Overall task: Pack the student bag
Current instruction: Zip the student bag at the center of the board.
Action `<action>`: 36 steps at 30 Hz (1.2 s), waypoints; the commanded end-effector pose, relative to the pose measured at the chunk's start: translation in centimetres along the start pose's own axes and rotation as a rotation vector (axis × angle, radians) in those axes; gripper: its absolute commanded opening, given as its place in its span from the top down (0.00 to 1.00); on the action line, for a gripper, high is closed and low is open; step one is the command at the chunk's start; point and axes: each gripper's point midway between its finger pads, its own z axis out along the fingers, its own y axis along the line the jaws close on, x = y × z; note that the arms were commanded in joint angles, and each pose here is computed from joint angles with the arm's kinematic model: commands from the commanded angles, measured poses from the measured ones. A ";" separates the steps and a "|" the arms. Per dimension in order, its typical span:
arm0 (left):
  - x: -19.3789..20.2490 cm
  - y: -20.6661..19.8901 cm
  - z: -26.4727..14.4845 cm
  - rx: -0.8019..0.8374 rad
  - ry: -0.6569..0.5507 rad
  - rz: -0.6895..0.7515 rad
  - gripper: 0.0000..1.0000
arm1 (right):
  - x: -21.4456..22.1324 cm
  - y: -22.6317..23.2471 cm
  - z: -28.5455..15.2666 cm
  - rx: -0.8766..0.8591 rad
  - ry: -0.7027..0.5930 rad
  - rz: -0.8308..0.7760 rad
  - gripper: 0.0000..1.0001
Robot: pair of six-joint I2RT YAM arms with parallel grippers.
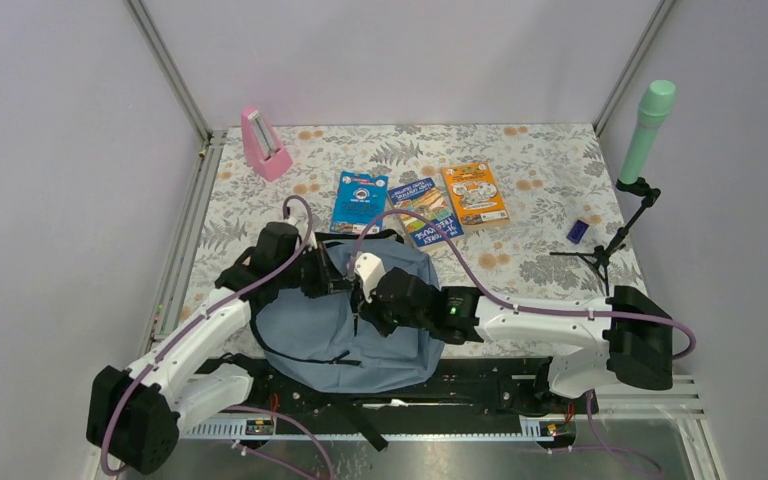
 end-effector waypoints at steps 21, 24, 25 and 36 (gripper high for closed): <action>-9.1 -3.8 0.4 0.144 -0.216 0.094 1.00 | 4.6 6.5 -0.2 -0.229 0.151 0.054 1.00; -9.1 -3.7 0.3 0.147 -0.210 0.090 1.00 | 5.1 6.3 -0.5 -0.218 0.155 0.050 1.00; -8.9 -3.7 0.4 0.149 -0.200 0.085 1.00 | 5.1 5.9 -0.5 -0.200 0.151 0.051 1.00; -2.5 0.9 0.3 -0.021 -0.128 0.069 0.30 | 3.8 3.6 -0.3 -0.067 0.090 0.036 1.00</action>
